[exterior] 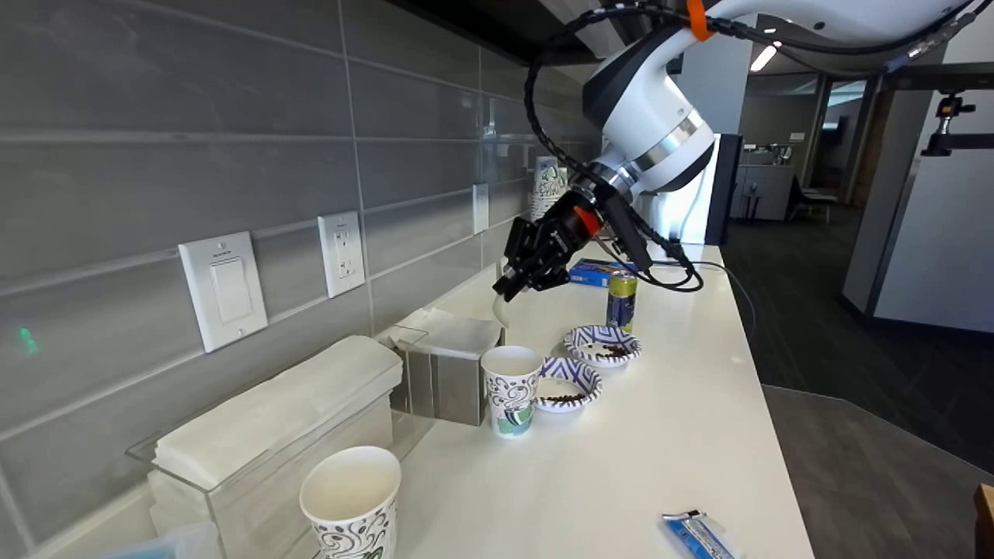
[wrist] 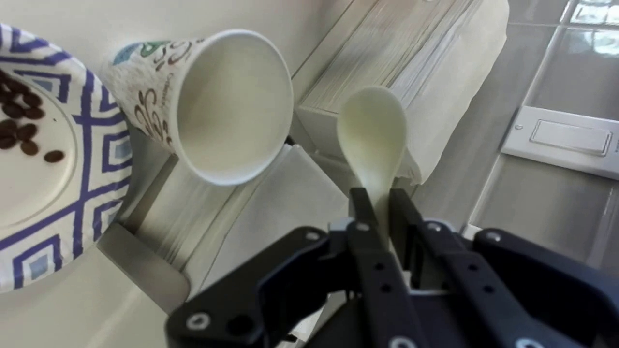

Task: Pick up the spoon from the counter and scoop some of the contents from the bowl and pour them in the cup

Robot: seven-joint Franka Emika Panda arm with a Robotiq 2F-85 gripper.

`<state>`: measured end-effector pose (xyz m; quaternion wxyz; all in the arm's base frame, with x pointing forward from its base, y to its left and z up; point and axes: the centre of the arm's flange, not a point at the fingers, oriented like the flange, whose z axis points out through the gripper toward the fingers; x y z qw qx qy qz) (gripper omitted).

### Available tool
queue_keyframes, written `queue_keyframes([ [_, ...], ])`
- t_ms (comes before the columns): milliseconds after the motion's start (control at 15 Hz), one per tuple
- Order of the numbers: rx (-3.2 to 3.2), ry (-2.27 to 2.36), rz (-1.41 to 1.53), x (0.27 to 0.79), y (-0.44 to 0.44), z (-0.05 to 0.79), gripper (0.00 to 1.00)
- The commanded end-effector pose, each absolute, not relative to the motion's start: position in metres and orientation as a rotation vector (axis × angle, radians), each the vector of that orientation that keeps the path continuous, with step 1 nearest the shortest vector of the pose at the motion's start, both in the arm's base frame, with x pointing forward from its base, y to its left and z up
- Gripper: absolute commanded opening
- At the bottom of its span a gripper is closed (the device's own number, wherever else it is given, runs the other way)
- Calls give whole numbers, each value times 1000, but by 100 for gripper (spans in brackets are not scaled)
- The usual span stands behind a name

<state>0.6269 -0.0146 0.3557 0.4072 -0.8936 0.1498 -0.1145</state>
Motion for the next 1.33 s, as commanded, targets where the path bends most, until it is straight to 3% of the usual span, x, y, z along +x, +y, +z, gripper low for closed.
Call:
queue_keyframes([
  [0,-2328,455,-79,601,-7,380,4],
  [600,-2547,146,462,574,22,382,4],
  [1267,-2875,-374,720,572,93,304,4],
])
